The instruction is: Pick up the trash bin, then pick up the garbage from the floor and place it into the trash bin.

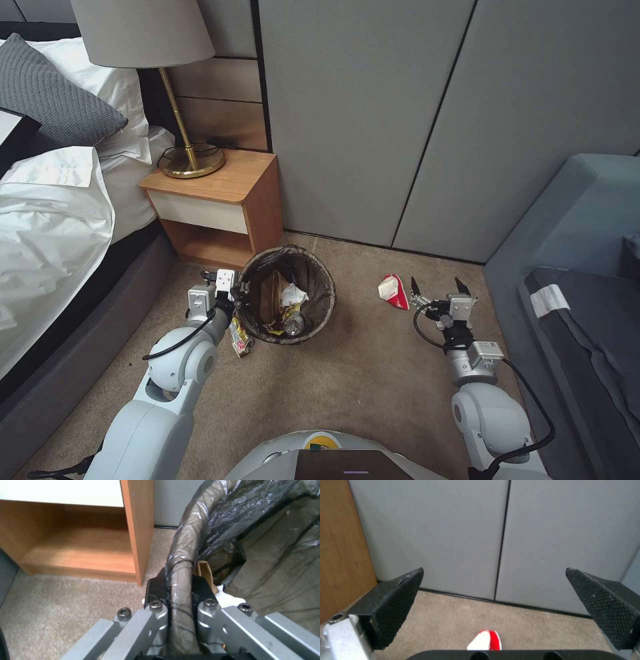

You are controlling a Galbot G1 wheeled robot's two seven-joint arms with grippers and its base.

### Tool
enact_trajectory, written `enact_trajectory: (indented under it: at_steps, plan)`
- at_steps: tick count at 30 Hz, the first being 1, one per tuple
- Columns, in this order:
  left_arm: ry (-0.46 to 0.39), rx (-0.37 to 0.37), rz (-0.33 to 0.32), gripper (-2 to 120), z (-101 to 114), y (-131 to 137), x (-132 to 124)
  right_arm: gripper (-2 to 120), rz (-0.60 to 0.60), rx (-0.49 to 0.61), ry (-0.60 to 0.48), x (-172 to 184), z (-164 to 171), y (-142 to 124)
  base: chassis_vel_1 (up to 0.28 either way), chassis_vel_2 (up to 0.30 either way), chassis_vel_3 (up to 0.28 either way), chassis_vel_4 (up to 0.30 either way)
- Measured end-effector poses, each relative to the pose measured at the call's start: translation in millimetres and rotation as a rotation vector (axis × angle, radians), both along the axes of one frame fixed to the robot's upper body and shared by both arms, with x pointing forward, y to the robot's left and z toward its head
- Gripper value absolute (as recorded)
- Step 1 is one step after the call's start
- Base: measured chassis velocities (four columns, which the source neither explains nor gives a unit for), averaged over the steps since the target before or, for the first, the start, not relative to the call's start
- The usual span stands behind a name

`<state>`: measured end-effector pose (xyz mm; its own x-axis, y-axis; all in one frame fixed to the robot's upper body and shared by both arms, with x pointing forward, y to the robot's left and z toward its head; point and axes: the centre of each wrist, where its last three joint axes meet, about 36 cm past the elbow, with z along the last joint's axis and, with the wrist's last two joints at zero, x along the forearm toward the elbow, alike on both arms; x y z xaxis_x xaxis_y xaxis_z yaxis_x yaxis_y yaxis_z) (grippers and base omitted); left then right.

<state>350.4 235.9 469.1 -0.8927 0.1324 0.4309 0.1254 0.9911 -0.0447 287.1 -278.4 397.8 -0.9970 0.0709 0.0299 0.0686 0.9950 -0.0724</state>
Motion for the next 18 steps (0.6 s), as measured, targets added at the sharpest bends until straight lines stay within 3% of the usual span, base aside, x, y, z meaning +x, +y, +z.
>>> enact_trajectory:
  at_steps: [12,18]
  plan:
    - [0.000,-0.002,-0.002,5,0.2,-0.1,-0.1,100,0.007,0.004,0.005,1.6,-1.1,2.0,-0.123,0.102,0.118,-0.104]
    - [-0.006,-0.001,-0.001,5,2.9,1.6,-1.4,100,0.002,0.006,0.037,7.7,-6.6,1.9,-0.021,0.032,0.034,-0.031]
